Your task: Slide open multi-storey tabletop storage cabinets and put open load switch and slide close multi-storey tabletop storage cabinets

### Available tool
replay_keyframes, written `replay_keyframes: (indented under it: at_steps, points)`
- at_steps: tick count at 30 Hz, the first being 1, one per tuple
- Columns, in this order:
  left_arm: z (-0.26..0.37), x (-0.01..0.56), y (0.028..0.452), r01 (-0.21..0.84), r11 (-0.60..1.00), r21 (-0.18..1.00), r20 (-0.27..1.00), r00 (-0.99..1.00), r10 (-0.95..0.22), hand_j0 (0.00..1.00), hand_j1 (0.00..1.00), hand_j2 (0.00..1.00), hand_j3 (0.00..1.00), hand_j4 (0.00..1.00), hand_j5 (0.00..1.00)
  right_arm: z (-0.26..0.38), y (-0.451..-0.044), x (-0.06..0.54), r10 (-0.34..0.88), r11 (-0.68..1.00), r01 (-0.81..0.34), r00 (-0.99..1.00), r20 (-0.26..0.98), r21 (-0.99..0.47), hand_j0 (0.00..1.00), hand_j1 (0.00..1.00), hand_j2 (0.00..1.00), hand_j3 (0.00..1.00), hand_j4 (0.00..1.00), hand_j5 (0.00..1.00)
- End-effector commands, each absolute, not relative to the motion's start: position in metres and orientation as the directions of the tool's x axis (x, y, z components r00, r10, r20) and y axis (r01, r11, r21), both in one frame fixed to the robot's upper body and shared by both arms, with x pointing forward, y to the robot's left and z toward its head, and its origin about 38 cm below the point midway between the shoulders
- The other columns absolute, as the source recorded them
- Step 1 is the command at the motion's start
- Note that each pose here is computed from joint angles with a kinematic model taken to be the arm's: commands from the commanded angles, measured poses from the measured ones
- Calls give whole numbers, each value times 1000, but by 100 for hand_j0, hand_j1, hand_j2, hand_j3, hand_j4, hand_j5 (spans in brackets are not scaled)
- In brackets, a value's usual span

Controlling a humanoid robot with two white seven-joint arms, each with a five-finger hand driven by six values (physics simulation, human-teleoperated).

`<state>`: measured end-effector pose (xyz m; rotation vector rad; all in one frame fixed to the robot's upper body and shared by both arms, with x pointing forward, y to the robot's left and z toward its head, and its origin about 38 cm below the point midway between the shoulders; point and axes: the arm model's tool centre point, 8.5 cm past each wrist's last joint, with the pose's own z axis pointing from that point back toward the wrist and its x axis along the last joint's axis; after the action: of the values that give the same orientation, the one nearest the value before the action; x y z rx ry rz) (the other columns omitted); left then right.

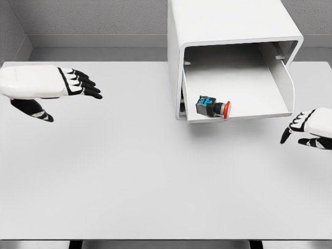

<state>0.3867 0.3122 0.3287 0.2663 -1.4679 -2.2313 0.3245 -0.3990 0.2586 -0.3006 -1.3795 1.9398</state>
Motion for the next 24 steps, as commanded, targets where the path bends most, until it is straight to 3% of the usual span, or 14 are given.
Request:
replay_keyframes:
  at_steps: [1,24]
  points:
    - [329,387,311,266,-324,908,90,-879,-469,100,100,100,100,100,100,255,-398,325,671,-151,-431,-706,228,-890,57,57,57,57,57,57]
    - [328,388,314,274,-345,898,84,-875,-476,100,100,100,100,100,100,251,-380,344,638,-144,-417,-732,238,-897,58,58,58,58,58,58]
